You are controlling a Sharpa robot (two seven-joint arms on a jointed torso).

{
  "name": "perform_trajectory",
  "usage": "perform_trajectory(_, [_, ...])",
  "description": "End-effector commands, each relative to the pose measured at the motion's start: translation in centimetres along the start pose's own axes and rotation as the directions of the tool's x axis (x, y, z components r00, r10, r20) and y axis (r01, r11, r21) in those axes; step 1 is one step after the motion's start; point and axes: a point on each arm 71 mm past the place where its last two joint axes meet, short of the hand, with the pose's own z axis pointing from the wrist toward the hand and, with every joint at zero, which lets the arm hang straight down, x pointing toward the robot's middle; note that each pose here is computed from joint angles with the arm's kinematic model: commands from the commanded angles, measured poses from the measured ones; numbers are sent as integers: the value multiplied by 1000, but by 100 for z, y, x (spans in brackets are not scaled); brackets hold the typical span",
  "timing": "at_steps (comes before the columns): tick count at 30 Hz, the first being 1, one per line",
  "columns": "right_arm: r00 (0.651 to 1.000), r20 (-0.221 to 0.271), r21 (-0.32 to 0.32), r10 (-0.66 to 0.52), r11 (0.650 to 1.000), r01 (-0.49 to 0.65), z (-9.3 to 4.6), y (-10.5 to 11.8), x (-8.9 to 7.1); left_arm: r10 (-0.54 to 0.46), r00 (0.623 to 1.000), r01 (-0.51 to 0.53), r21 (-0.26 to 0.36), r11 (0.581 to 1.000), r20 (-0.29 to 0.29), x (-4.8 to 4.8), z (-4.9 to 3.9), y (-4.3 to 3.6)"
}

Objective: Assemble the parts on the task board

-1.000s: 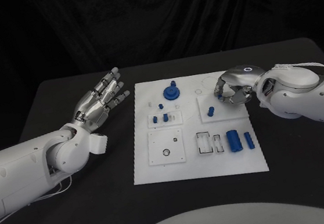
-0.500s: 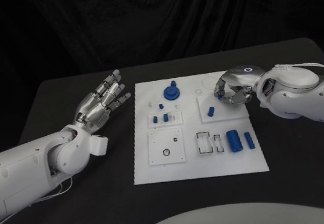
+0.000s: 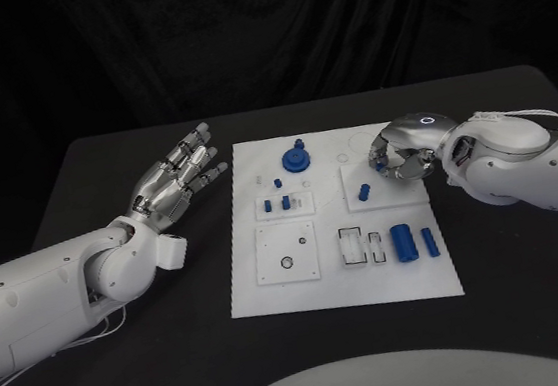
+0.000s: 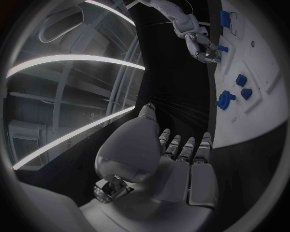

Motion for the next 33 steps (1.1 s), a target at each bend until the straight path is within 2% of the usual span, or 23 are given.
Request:
perform_trajectory(1, [998,55,-17,-2,1000,3,-20,7,-34,-11,1000,11,40,999,-16,20,1,-18])
perform_trajectory(10, [993,115,-31,5,1000,-2,-94,21,-123,-9,1000,9,34,999,-9,8,-17,-6])
perform_trajectory(20, [988,157,-45,-4,999,11,-129,112,-455,-8,1000,8,31,999,-8,15,-20,-1])
perform_trajectory(26, [991,130,-92,11,996,1,-184,352,-562,-7,1000,7,31,999,-7,25,-13,10])
perform_trajectory(33, [999,45,-174,21,985,-13,-174,735,-530,-10,1000,10,28,1000,-8,39,-8,35])
